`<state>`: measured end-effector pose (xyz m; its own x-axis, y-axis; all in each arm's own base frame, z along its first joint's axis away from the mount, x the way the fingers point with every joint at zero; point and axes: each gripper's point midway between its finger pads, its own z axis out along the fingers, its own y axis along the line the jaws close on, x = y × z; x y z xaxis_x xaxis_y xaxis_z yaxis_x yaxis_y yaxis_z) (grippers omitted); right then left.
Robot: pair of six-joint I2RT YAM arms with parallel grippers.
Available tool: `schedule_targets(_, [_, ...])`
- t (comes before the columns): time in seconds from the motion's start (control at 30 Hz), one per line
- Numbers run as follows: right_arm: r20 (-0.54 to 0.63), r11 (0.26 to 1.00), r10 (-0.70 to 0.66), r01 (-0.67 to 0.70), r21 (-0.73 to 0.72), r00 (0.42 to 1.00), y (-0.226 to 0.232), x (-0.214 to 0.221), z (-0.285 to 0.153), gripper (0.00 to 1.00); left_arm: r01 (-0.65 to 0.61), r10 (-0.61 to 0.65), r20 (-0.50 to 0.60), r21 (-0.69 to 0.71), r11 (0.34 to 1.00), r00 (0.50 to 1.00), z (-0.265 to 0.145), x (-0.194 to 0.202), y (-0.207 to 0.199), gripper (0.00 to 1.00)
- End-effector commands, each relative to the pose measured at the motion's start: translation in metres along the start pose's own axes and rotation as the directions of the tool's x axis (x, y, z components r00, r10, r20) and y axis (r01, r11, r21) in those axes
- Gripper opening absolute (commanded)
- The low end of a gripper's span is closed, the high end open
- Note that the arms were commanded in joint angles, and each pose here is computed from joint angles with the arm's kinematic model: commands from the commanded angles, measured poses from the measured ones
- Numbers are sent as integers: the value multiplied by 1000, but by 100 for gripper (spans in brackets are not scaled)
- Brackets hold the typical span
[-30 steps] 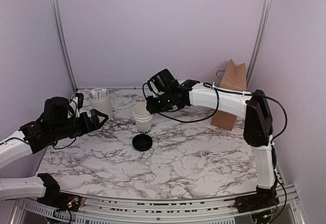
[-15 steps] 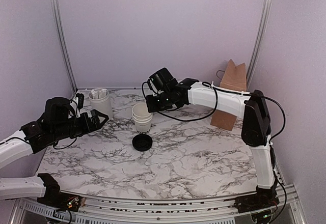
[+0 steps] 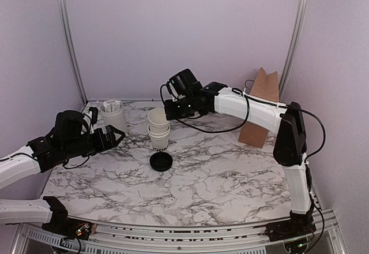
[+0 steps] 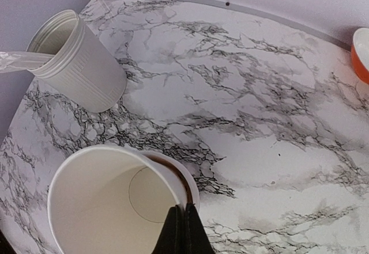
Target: Pack the takeout coffee
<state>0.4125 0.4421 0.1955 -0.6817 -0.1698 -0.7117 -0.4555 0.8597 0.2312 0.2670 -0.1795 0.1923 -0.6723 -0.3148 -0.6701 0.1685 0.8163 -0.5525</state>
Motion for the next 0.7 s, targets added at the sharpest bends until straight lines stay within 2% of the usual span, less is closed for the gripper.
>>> schedule_targets(0.0, [73,1000,9,-8,-14,997,5,-32,-27,0,-17,17,3,17,1000,1000,4,2,-2,99])
schedule_targets(0.67, [181,999,-29,34,-25,983,3,-62,-111,0,-37,37,3,30,999,999,8,-4,-9,99])
